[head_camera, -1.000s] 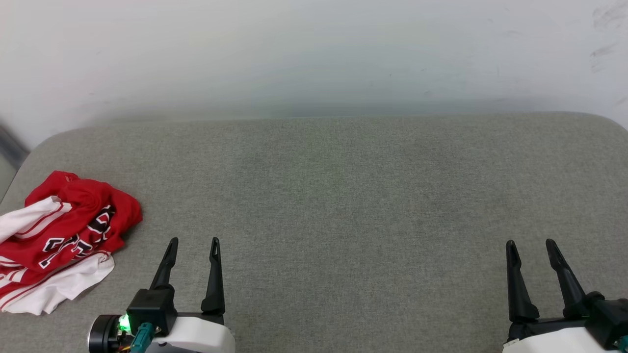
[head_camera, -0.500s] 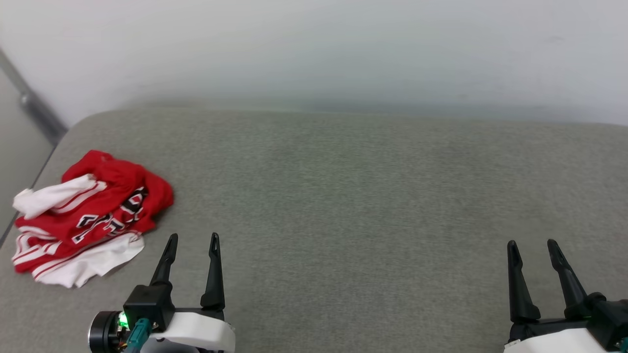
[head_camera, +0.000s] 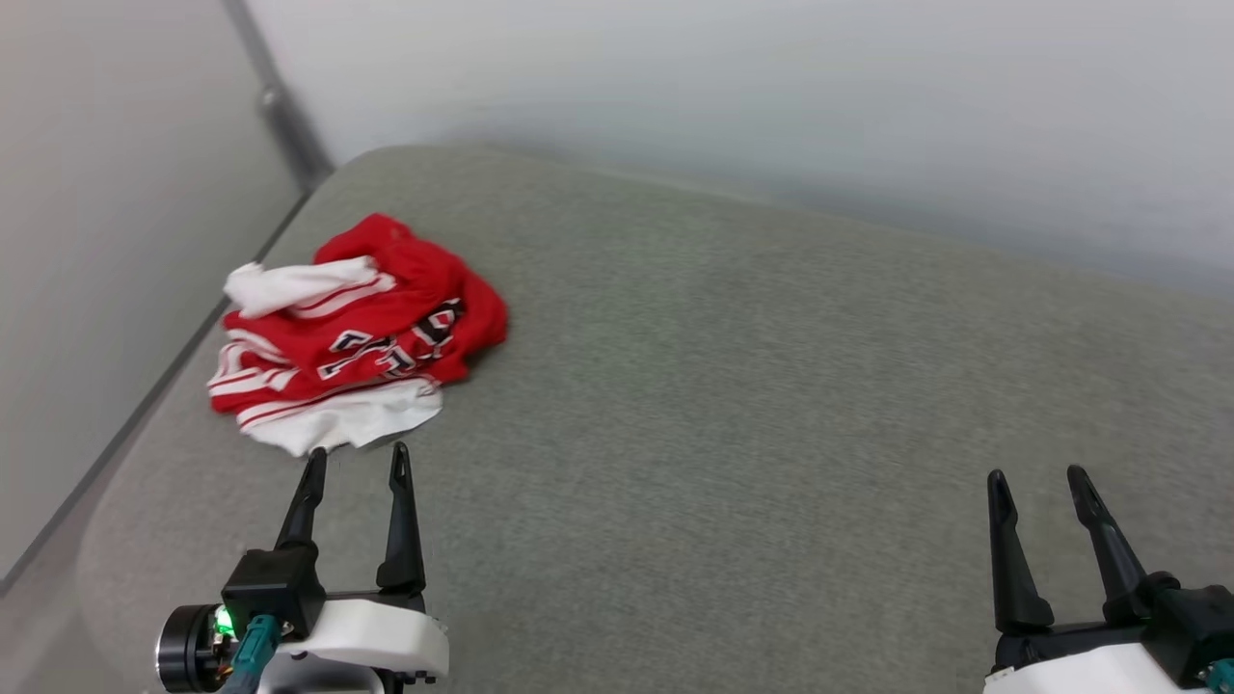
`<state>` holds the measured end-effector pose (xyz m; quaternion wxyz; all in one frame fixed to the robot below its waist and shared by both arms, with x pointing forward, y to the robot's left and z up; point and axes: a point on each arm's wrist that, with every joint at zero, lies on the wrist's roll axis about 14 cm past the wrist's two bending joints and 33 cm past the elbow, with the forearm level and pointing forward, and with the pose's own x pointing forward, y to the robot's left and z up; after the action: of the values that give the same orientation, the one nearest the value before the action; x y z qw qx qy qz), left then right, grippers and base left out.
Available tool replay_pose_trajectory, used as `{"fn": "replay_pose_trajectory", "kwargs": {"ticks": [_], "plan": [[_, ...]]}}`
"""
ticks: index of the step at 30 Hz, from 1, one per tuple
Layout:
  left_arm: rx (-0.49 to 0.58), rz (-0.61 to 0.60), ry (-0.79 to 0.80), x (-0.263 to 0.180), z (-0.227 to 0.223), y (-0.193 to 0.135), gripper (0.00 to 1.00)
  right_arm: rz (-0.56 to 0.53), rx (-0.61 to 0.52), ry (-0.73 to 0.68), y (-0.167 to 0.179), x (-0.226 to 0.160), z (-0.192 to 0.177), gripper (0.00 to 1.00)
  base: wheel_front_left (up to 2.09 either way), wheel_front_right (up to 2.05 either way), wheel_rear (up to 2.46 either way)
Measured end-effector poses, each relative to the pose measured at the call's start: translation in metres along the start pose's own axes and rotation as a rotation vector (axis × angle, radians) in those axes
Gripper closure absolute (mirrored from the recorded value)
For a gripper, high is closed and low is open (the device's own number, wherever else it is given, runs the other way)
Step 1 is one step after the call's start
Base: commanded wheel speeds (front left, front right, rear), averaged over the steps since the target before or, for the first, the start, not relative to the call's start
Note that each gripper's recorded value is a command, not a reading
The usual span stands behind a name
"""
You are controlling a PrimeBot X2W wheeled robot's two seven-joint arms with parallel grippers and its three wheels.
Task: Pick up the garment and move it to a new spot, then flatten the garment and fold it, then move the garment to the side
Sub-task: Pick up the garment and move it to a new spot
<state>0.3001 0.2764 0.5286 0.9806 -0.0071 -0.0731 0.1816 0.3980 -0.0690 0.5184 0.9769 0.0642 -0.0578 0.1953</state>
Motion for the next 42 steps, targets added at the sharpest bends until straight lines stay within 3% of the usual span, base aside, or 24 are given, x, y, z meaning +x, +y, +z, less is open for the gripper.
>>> {"fn": "replay_pose_trajectory", "kwargs": {"ticks": [11,19,32,38,42], "plan": [[0.034,0.184,0.003,-0.028,0.006,0.057,0.00,0.161,0.023,0.021,0.050,0.029,-0.014,0.00,0.00,0.00,0.00],[0.049,0.229,-0.001,-0.023,0.009,0.075,0.00,0.177,0.027,0.025,0.055,0.035,-0.018,0.00,0.00,0.00,0.00],[0.156,0.145,-0.183,0.100,0.078,0.102,0.00,0.101,-0.023,0.044,0.020,0.050,-0.039,0.00,0.00,0.00,0.00],[0.220,0.087,-0.175,0.158,0.081,0.096,0.00,0.053,-0.032,0.065,-0.001,0.058,-0.056,0.00,0.00,0.00,0.00],[0.189,0.068,-0.115,0.191,0.060,0.092,0.00,0.020,-0.040,0.081,-0.015,0.061,-0.068,0.00,0.00,0.00,0.00]]}}
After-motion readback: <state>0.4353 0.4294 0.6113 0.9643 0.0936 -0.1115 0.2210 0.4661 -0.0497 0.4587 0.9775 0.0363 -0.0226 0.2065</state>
